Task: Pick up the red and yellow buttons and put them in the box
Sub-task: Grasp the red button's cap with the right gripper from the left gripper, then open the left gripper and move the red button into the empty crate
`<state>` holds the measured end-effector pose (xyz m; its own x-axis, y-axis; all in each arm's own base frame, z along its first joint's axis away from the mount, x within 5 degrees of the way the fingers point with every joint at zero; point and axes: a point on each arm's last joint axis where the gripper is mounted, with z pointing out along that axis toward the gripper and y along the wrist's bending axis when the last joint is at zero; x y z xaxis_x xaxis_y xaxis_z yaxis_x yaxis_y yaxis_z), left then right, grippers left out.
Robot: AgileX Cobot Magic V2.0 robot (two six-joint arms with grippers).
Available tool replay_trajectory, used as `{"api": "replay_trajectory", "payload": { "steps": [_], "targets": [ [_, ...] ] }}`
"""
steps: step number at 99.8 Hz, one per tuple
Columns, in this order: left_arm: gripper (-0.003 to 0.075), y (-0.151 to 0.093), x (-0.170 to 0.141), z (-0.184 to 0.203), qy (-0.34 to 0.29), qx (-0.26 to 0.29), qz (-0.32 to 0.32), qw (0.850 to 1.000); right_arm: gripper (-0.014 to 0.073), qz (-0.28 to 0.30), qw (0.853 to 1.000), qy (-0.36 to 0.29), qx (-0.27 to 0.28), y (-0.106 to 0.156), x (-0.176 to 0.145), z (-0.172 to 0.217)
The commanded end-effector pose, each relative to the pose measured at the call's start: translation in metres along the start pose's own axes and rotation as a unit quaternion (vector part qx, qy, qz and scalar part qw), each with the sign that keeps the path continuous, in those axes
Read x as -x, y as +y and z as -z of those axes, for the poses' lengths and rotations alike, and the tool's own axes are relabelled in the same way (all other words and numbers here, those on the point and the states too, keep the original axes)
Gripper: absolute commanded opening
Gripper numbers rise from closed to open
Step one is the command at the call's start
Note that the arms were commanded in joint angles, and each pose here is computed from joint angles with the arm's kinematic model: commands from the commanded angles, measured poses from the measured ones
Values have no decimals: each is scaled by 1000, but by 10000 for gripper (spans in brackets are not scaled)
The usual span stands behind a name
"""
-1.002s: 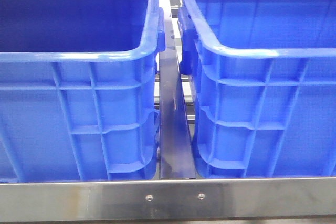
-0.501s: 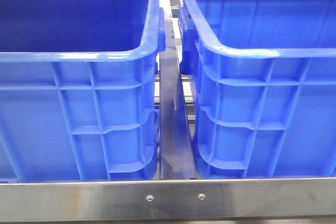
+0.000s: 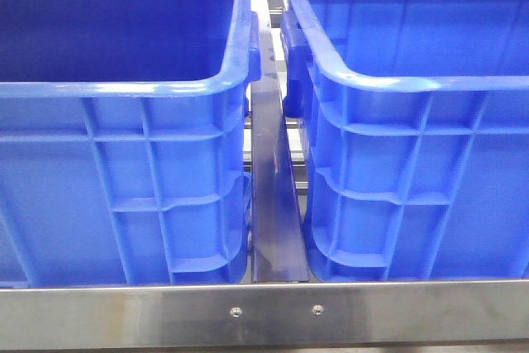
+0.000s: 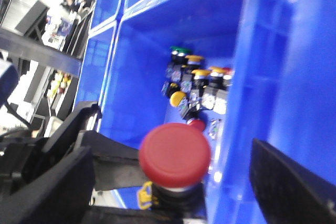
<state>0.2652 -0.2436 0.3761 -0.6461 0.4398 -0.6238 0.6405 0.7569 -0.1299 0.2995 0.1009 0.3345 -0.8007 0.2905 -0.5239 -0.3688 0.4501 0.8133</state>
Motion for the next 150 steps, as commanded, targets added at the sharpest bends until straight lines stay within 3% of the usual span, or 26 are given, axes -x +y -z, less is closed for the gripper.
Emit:
{"api": "replay_trajectory", "payload": {
  "steps": [1, 24, 69, 86, 95, 116, 122, 150],
  "targets": [
    [10, -9, 12, 30, -70, -18, -2, 997, 618, 11, 999, -21, 34, 22, 8, 3],
    [10, -9, 12, 30, -70, -19, -3, 997, 596, 12, 999, -11, 41, 24, 6, 0],
    [11, -10, 11, 30, -67, -25, 2, 997, 282, 13, 998, 13, 62, 28, 1, 0],
    [19, -10, 11, 30, -65, -25, -2, 998, 254, 13, 998, 14, 62, 28, 1, 0],
    [79, -10, 11, 30, -65, -25, -3, 998, 254, 13, 998, 14, 62, 28, 1, 0],
    [386, -10, 11, 30, -65, -25, -3, 998, 254, 13, 998, 14, 62, 28, 1, 0],
    [442, -10, 10, 30, -63, -24, -3, 998, 254, 13, 998, 14, 62, 28, 1, 0],
    [475, -10, 10, 30, -60, -24, -3, 998, 254, 17, 999, -14, 42, 22, 8, 6]
  ]
}}
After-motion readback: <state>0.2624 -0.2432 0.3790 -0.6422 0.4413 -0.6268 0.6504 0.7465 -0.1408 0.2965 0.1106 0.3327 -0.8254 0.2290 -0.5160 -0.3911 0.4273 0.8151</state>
